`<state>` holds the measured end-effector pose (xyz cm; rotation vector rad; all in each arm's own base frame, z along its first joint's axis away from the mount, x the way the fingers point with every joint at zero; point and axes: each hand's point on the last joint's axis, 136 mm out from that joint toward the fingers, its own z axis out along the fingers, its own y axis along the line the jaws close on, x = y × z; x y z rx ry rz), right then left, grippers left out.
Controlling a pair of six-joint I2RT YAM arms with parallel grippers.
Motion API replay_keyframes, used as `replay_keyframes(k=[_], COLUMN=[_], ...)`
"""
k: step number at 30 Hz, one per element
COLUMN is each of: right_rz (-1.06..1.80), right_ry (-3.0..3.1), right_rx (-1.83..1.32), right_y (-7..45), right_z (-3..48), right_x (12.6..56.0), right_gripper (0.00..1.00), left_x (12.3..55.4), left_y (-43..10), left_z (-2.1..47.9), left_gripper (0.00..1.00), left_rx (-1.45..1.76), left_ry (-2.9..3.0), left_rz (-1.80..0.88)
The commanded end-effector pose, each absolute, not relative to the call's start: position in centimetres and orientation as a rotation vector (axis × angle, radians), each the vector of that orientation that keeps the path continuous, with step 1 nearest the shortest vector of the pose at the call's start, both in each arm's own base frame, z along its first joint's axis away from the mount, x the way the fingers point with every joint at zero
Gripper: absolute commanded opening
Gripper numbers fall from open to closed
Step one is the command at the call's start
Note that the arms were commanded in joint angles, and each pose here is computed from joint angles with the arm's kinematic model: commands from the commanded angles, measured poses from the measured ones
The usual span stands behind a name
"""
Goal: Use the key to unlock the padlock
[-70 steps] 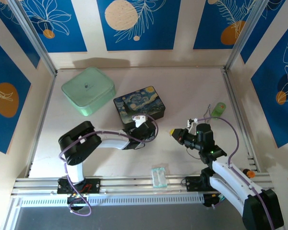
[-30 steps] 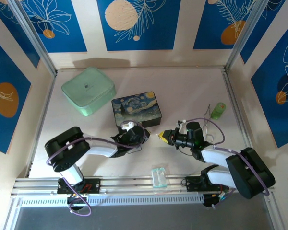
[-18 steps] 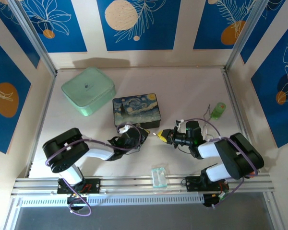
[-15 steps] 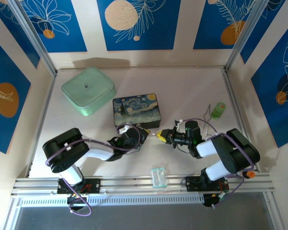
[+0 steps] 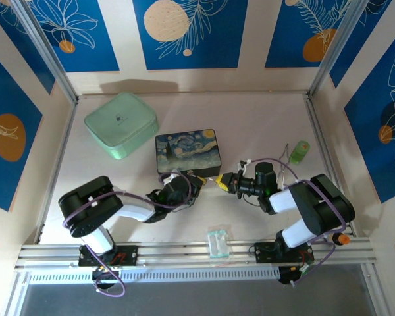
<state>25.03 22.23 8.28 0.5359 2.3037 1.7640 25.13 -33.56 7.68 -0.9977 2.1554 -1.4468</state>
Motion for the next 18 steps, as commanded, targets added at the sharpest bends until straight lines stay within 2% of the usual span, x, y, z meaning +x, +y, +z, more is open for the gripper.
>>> replay_keyframes(k=[1,18], right_rz=[1.771,1.798], right_ry=[2.335,2.345], right_rx=[0.482,0.523], right_y=[22.7,22.8], right_z=[8.1,7.0], right_x=[24.6,24.4], right_gripper=[0.00,0.00], left_x=[25.6,25.4], left_y=[-34.5,-34.3], left_z=[9.9,9.6], left_gripper=[0.00,0.00], left_rx=[-0.981,-0.975], left_ry=[2.079,2.096], left_rz=[-1.580,-1.563])
